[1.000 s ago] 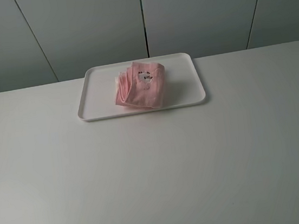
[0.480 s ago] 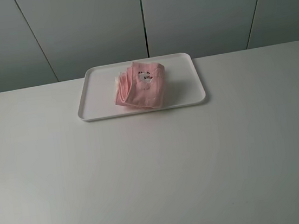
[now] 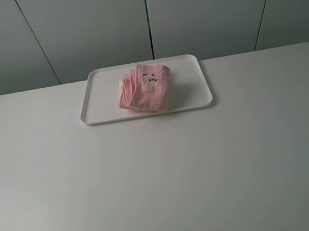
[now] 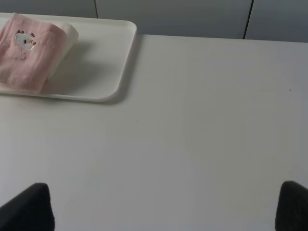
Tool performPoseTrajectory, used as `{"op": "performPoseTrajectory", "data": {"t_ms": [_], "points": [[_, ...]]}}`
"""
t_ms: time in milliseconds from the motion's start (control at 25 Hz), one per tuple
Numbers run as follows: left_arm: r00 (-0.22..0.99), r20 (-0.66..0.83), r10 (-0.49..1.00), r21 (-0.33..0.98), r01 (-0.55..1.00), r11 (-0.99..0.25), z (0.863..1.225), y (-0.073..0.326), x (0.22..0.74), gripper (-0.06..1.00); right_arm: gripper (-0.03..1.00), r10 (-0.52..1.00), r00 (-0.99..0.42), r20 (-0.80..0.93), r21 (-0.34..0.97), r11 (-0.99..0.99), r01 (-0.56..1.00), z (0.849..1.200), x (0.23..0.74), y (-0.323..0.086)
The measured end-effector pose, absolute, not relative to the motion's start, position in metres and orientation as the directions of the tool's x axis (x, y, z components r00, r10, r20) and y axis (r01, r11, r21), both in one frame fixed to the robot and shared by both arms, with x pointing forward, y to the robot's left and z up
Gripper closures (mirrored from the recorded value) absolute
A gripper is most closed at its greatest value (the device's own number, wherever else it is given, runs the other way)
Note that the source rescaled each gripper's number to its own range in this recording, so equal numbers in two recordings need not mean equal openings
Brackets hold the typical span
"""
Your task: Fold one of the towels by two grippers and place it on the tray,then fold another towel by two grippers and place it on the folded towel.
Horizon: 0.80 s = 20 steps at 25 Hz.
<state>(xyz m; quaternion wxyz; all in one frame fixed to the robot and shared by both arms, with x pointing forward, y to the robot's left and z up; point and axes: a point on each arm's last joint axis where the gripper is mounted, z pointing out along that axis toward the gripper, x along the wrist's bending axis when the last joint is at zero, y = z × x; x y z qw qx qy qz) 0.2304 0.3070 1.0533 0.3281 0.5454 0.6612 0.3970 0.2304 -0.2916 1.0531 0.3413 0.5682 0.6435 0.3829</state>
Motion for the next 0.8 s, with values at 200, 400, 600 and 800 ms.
{"op": "performPoseTrajectory", "data": {"t_ms": [200, 400, 600, 800], "points": [[-0.19, -0.001, 0.982, 0.883, 0.461, 0.09, 1.0533, 0.307, 0.2304, -0.06, -0.03, 0.993, -0.121, -0.002, 0.881, 0.059, 0.47, 1.0531, 0.2304, -0.2916], [-0.19, -0.001, 0.982, 0.883, 0.461, 0.09, 1.0533, 0.307, 0.2304, -0.06, -0.03, 0.993, -0.121, -0.002, 0.881, 0.059, 0.47, 1.0531, 0.2304, -0.2916], [-0.19, -0.001, 0.982, 0.883, 0.461, 0.09, 1.0533, 0.307, 0.2304, -0.06, -0.03, 0.993, -0.121, -0.002, 0.881, 0.059, 0.47, 1.0531, 0.2304, -0.2916], [-0.19, -0.001, 0.982, 0.883, 0.461, 0.09, 1.0533, 0.307, 0.2304, -0.06, -0.03, 0.993, -0.121, -0.002, 0.881, 0.059, 0.47, 1.0531, 0.2304, -0.2916]]}}
